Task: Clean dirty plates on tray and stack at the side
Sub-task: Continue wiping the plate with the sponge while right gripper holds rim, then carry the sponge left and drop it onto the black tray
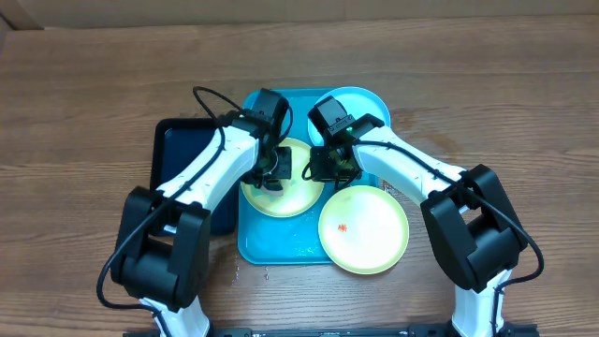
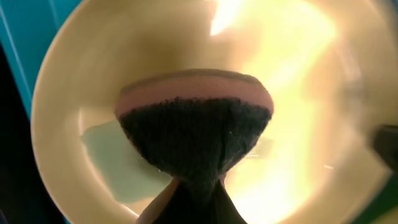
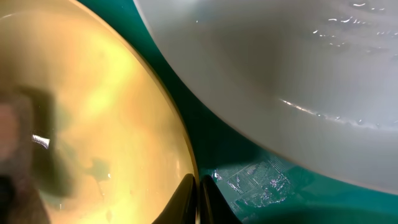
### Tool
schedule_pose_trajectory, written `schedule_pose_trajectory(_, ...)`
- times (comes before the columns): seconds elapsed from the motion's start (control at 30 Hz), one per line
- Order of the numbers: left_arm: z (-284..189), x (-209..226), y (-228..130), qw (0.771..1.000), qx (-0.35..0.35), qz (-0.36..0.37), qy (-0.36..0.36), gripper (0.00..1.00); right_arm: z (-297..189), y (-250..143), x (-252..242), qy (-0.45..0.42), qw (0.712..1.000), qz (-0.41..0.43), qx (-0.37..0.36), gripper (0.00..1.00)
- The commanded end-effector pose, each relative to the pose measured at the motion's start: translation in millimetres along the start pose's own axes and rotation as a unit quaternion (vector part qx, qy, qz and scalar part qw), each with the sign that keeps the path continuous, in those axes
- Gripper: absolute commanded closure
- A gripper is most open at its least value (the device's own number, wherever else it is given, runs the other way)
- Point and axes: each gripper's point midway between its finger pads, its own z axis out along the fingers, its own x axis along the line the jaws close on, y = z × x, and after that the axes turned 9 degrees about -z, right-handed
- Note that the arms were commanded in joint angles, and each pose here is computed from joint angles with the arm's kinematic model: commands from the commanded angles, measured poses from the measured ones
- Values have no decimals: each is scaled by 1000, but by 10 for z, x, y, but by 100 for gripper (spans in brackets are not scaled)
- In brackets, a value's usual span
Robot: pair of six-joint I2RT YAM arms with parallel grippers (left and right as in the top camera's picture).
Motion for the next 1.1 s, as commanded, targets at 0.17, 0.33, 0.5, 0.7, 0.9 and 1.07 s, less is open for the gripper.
schedule_pose_trajectory(0.17,433,67,-209,998,50,-25,15,95,12,-5,35,4,1000,-3,0,95)
schedule_pose_trajectory(0.33,426,-414,-436,984,122,29,-128,96,12,-5,35,4,1000,-3,0,95)
schedule_pose_trajectory(0.5,168,-552,-314,980,108,33,-164,96,12,4,37,4,1000,-3,-2,95)
schedule_pose_trajectory(0.7,-373,-443,30,987,28,32,-156,96,12,2,38,4,1000,-3,-1,95)
schedule_pose_trajectory(0.9,-764,279,274,997,-45,-24,-54,96,12,1,38,4,1000,-3,-1,95)
schedule_pose_trajectory(1.07,-766,967,269,993,-35,-107,36,96,12,-5,35,4,1000,-3,0,95)
